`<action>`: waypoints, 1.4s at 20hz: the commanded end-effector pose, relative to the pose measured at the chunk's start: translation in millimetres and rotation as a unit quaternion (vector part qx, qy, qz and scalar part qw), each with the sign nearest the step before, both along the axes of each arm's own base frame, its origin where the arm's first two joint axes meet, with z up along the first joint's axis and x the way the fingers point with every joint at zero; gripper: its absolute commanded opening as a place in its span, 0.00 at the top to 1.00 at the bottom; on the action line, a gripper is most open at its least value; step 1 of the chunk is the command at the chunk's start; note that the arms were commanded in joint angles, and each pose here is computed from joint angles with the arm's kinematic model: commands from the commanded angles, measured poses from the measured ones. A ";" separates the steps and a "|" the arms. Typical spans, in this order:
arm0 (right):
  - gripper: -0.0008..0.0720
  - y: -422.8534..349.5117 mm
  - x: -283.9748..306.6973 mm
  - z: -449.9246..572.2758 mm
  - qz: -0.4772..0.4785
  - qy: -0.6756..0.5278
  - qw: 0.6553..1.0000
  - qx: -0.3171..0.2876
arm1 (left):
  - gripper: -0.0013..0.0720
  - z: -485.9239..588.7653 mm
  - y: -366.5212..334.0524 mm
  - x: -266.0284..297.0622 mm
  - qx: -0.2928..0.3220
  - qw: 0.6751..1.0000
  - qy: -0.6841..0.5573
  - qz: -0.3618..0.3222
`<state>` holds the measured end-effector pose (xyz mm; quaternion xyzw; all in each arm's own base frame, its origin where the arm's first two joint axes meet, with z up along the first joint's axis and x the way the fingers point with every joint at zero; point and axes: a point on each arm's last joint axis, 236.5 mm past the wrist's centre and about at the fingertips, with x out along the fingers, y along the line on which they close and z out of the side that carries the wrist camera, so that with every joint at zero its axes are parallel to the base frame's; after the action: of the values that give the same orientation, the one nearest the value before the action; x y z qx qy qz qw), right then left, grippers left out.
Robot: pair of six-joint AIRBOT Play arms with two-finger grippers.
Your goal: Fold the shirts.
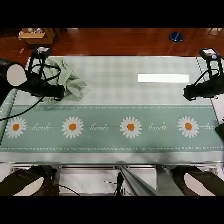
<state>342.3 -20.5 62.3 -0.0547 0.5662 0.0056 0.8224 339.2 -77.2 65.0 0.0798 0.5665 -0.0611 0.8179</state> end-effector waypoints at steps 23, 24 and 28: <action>0.33 9.2 22.4 9.7 0.001 -0.052 0.998 0.020 | 0.00 -71.9 119.8 151.7 0.045 0.981 -0.153 0.108; 0.33 10.8 22.5 9.8 0.001 -0.052 0.998 0.024 | 0.00 -89.1 122.1 153.3 0.046 0.983 -0.140 0.109; 0.33 16.0 22.6 9.8 0.001 -0.052 0.998 0.036 | 0.00 -130.2 114.4 169.8 0.038 0.985 -0.138 0.094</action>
<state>364.3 -9.6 71.7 -0.0345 0.5234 0.0173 0.8512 497.1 37.1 -37.5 0.0688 0.4570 0.0550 0.8851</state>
